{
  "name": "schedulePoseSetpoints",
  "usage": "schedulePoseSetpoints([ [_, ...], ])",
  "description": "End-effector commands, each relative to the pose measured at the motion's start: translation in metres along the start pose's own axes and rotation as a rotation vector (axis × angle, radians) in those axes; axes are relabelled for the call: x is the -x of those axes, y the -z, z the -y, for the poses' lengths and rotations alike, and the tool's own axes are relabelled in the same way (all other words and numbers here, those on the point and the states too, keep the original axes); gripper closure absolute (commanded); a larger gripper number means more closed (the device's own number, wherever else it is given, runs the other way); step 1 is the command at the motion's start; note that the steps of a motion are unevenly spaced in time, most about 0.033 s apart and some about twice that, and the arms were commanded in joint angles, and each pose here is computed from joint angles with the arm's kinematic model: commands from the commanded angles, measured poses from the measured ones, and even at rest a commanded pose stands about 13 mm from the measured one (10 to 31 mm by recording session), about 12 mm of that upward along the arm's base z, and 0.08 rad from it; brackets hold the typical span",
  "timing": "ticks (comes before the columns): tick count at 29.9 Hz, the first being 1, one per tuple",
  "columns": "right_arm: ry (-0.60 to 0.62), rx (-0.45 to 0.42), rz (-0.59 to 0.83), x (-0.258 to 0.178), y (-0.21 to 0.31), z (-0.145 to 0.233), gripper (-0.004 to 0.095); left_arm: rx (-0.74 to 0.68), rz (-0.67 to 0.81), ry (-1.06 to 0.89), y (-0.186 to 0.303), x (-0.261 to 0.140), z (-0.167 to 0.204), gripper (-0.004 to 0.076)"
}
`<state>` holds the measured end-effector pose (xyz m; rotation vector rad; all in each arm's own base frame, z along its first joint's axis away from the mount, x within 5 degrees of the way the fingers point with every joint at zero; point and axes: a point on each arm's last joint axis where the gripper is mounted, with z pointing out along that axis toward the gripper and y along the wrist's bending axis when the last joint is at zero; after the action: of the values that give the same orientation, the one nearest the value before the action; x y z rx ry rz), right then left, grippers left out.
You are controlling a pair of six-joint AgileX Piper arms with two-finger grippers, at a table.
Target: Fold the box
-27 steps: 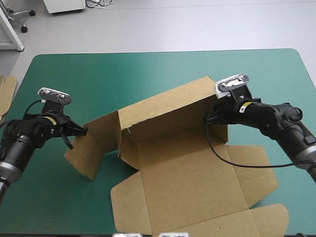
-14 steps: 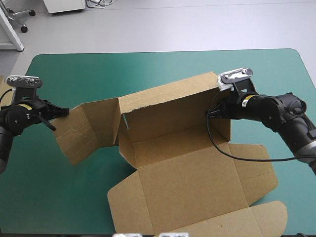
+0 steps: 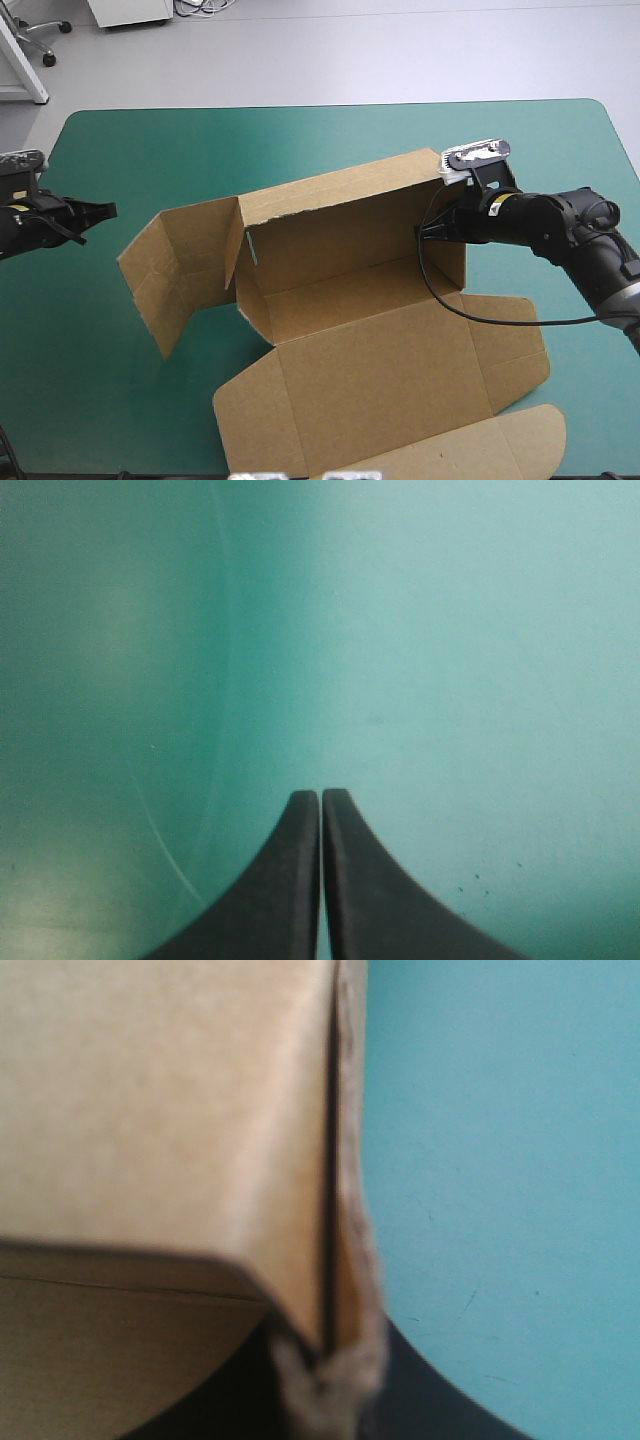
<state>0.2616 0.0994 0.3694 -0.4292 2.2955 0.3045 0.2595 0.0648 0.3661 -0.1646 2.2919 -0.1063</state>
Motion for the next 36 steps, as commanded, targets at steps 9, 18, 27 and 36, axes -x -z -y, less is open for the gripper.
schedulePoseSetpoints([
  [9, -0.064, 0.062, 0.019, 0.010, 0.012, -0.006, 0.0922, -0.033, 0.067, 0.055, 0.014, 0.018, -0.002, 0.0724],
  [18, -0.068, 0.118, -0.188, 0.025, -0.022, -0.007, 0.0922, -0.019, 0.057, 0.053, 0.004, 0.012, -0.006, 0.0724],
  [27, -0.077, 0.133, -0.362, 0.028, -0.072, -0.002, 0.0922, -0.020, 0.059, 0.041, 0.003, 0.012, -0.005, 0.0724],
  [36, -0.087, 0.126, -0.454, 0.026, -0.122, 0.005, 0.0922, -0.038, 0.063, 0.048, 0.003, 0.012, -0.004, 0.0724],
])
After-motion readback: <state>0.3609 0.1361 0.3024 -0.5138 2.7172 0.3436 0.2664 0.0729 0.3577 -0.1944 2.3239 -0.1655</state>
